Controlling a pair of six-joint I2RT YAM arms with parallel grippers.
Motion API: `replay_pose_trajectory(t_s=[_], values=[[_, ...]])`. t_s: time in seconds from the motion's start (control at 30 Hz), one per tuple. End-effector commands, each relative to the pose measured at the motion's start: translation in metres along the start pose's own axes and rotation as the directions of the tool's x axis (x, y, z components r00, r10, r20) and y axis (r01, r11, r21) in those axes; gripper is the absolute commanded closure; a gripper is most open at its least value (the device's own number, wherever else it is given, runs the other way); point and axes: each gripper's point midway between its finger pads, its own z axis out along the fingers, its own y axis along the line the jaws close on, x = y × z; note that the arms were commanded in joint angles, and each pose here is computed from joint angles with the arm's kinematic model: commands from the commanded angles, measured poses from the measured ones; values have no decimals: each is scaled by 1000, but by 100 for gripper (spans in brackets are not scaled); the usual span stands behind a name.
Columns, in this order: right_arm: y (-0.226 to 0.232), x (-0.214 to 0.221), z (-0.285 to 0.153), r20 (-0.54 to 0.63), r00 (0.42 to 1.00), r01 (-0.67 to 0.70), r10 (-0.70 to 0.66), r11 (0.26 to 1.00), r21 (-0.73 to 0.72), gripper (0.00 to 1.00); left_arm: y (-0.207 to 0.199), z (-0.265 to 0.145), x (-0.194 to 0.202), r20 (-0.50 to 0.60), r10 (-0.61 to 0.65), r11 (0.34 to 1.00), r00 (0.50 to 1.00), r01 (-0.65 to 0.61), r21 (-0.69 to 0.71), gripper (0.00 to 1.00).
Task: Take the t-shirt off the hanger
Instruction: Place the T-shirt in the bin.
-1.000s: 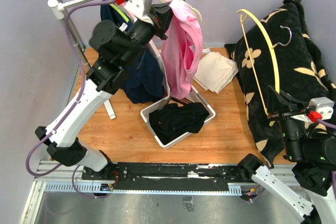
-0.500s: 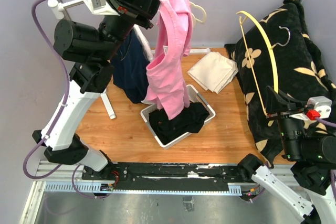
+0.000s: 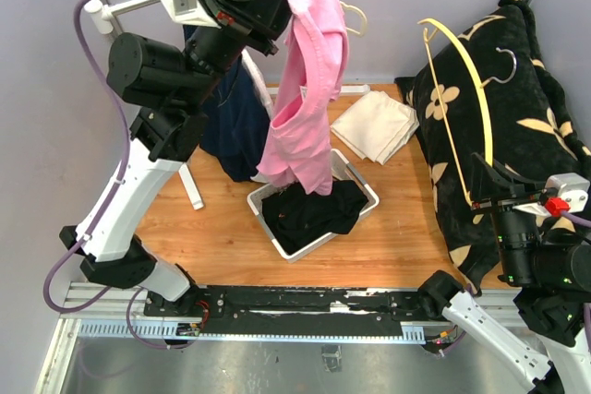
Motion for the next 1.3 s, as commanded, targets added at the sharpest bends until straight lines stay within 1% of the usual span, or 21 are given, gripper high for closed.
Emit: replay_pose_trajectory(t_s=[0.0, 0.17, 0.33, 0.6, 0.7, 0.9, 1.17, 1.27], values=[[3, -12, 1, 45, 998, -52, 53, 998, -17, 99, -14, -6, -10, 26, -54, 997, 998, 53, 48, 100], [6, -9, 3, 36, 998, -50, 51, 998, -23, 99, -32, -13, 5, -14, -119, 988, 993, 120, 100, 100], [7, -8, 4, 35, 998, -55, 56, 998, -23, 99, -46, -22, 35, -85, -166, 977, 982, 175, 120, 100], [10, 0, 7, 19, 999, -50, 50, 998, -26, 99, -42, -49, 91, -190, -206, 975, 960, 219, 46, 99], [11, 2, 9, 12, 999, -43, 44, 999, -24, 99, -36, -60, 111, -234, -196, 979, 952, 203, 6, 100], [15, 10, 16, -3, 1000, -25, 25, 999, -23, 99, -18, -92, 142, -320, -149, 988, 936, 125, -96, 99], [28, 27, 32, -44, 999, 3, -4, 999, -32, 99, -4, -150, 187, -462, -136, 981, 876, 53, -188, 99], [40, 33, 37, -57, 998, 1, -6, 997, -81, 99, -3, -167, 201, -502, -144, 978, 853, 44, -206, 99]])
